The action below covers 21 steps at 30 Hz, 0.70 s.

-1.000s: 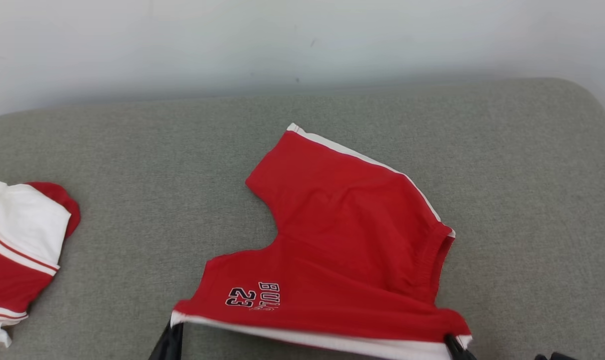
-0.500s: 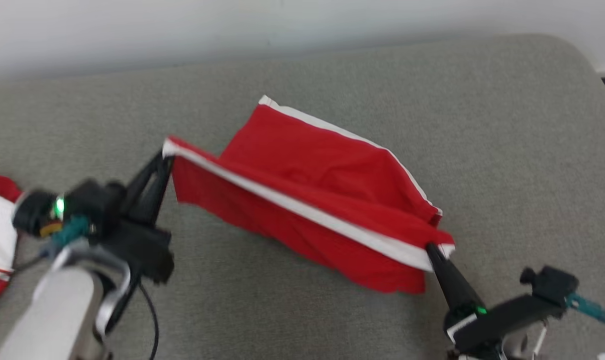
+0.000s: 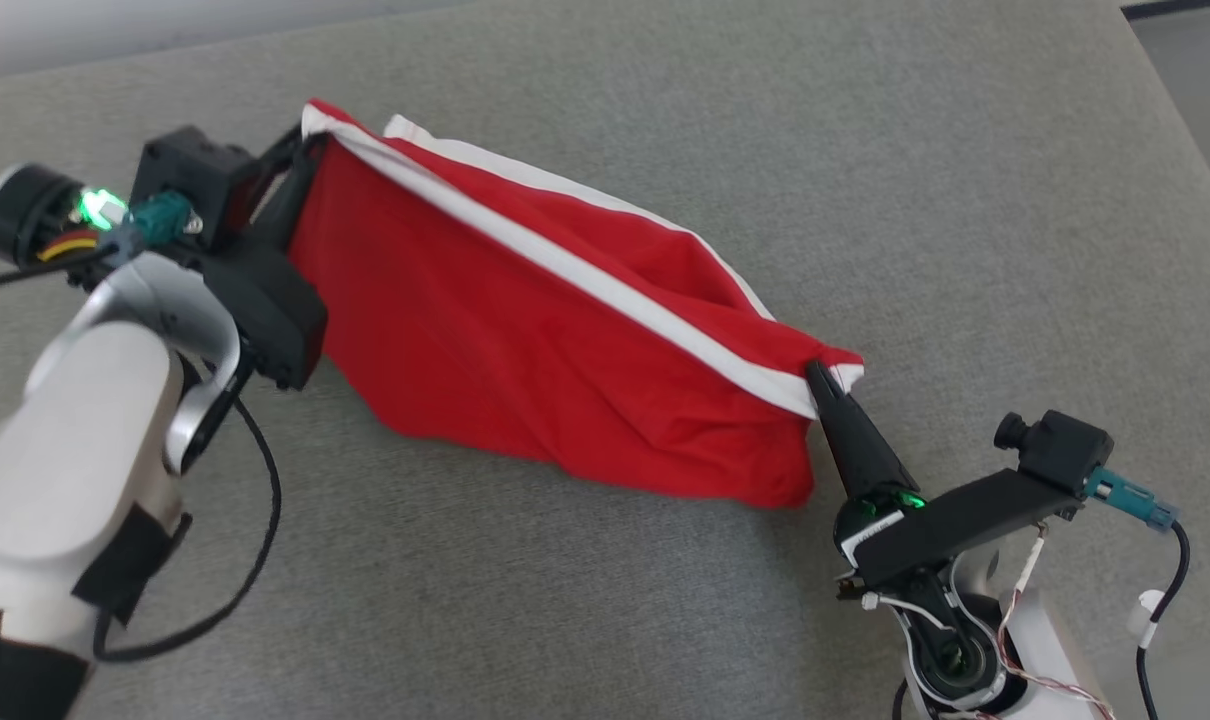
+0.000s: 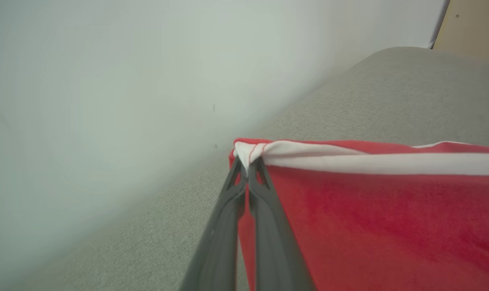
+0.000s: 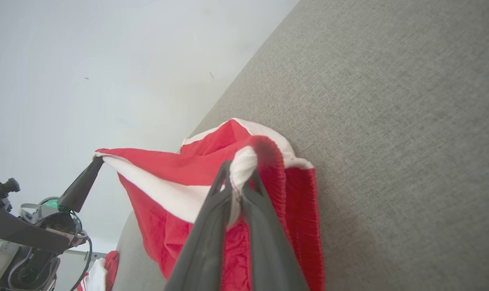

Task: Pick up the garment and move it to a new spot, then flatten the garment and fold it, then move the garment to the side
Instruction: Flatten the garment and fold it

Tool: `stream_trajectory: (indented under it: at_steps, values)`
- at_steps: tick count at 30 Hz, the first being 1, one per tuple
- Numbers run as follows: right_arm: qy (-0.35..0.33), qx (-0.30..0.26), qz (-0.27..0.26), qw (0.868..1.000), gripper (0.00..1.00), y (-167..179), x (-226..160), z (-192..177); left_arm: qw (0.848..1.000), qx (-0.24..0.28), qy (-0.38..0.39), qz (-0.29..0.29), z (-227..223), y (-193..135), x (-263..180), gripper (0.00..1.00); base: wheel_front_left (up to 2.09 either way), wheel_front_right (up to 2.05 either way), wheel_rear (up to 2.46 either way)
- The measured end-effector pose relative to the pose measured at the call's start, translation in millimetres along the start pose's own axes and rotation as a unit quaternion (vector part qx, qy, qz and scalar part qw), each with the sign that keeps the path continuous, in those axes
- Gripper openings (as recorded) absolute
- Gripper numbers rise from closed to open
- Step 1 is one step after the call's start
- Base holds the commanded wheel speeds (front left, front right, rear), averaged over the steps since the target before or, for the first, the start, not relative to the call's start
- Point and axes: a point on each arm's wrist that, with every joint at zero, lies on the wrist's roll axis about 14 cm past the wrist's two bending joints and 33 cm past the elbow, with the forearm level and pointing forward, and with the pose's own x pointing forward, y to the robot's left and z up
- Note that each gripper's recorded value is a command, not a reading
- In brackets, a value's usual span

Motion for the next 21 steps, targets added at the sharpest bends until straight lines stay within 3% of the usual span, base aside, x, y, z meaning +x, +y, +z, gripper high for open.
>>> stream_trajectory:
  at_steps: [7,8,9,10,11,12,13,21]
  values:
    - [-0.020,-0.012,-0.005,1.000,0.00,-4,9,7,1.000,0.009,0.012,-0.016,-15,-2,35,0.00,0.00,0.00,0.00]
    - [-0.023,-0.012,-0.007,1.000,0.16,-5,9,7,1.000,0.010,0.014,-0.020,-19,-4,38,0.00,0.00,0.00,0.00]
    - [-0.026,-0.014,-0.008,1.000,0.89,-6,9,7,1.000,0.009,0.017,-0.021,-23,-5,41,0.00,0.00,0.00,0.00]
    - [-0.030,-0.015,-0.009,0.999,1.00,-7,9,9,1.000,0.007,0.018,-0.022,-26,-6,43,0.00,0.00,0.00,0.00]
    - [-0.034,-0.016,-0.012,0.999,1.00,-8,8,10,1.000,0.005,0.018,-0.022,-29,-6,45,0.01,0.00,0.00,0.00]
    - [-0.038,-0.018,-0.013,0.999,1.00,-9,7,12,1.000,0.003,0.016,-0.023,-30,-7,48,0.79,0.00,0.00,0.00]
    - [-0.041,-0.025,-0.013,0.999,1.00,-9,6,13,1.000,0.001,0.016,-0.023,-32,-8,49,1.00,0.00,0.00,0.00]
    - [-0.082,-0.084,-0.002,0.993,1.00,-6,-10,35,1.000,0.002,0.003,-0.006,-28,0,45,1.00,0.00,0.00,0.00]
